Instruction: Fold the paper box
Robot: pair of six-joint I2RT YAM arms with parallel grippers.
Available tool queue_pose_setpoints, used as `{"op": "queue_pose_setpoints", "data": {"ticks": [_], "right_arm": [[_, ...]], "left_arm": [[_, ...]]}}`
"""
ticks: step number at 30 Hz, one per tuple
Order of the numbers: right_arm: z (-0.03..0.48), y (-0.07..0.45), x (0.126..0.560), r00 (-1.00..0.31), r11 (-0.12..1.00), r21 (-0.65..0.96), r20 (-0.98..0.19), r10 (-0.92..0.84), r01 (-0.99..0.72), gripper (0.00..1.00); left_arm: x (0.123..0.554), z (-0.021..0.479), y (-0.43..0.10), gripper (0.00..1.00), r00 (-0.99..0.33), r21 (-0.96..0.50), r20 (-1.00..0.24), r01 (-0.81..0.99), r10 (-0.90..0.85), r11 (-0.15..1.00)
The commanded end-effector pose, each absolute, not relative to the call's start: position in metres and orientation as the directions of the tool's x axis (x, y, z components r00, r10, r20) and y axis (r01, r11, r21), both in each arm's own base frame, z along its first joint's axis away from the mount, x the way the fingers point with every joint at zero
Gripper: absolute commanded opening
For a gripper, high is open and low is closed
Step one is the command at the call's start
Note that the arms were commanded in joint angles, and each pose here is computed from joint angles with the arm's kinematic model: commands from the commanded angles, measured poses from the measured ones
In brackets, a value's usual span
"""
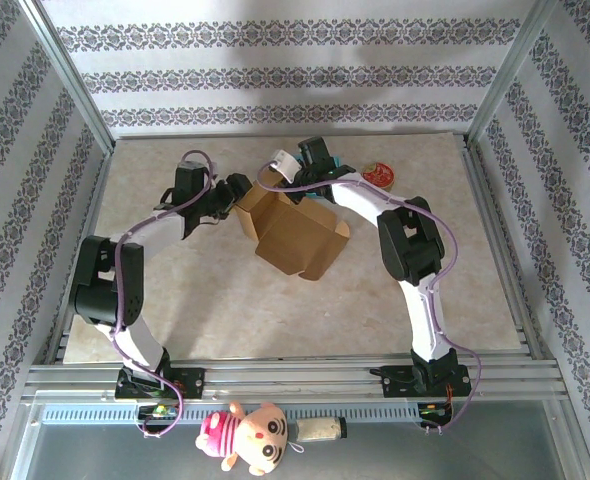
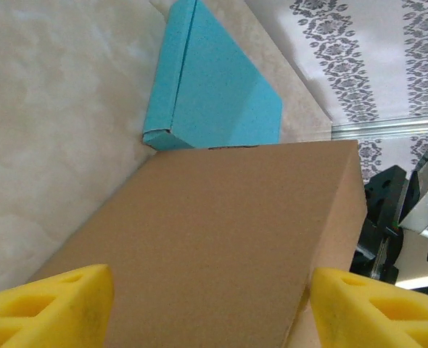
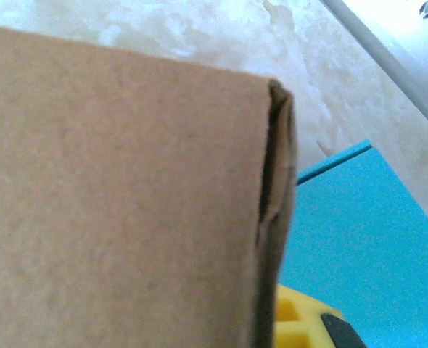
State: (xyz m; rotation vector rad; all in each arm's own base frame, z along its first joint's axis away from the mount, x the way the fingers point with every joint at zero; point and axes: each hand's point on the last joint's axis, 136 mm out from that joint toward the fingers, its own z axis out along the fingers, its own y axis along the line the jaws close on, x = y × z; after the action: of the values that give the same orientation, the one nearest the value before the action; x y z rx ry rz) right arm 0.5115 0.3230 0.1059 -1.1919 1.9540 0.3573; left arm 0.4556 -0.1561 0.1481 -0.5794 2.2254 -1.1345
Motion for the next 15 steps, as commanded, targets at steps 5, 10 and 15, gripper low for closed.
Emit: {"op": "queue_pose_setpoints", "data": {"ticks": [5,10,15], "right_arm": [[0.141,0.314,0.486,-0.173,0.463,-0.215,-0.731,-0.66,-0.86,0.0],[0.207,0.292,0.437,0.118,0.199,-0.456,-0.578,-0.807,-0.868,0.0],[0.188,0.263,0.423,0.374,-0.508,-0.65,0.348,-0.86,-0.565,0.0]], "left_arm": [[0.442,0.221,-0.14,0.74,-0.617,-0.79,-0.493,0.023,-0.613,0.612],[0.388,0.262,-0.097,0.73,-0.525,-0.586,-0.694,0.013,-0.493,0.81],[0.335,0.268,-0.053,0.7,-0.43,-0.459,-0.781,-0.098,-0.453,0.883]]}}
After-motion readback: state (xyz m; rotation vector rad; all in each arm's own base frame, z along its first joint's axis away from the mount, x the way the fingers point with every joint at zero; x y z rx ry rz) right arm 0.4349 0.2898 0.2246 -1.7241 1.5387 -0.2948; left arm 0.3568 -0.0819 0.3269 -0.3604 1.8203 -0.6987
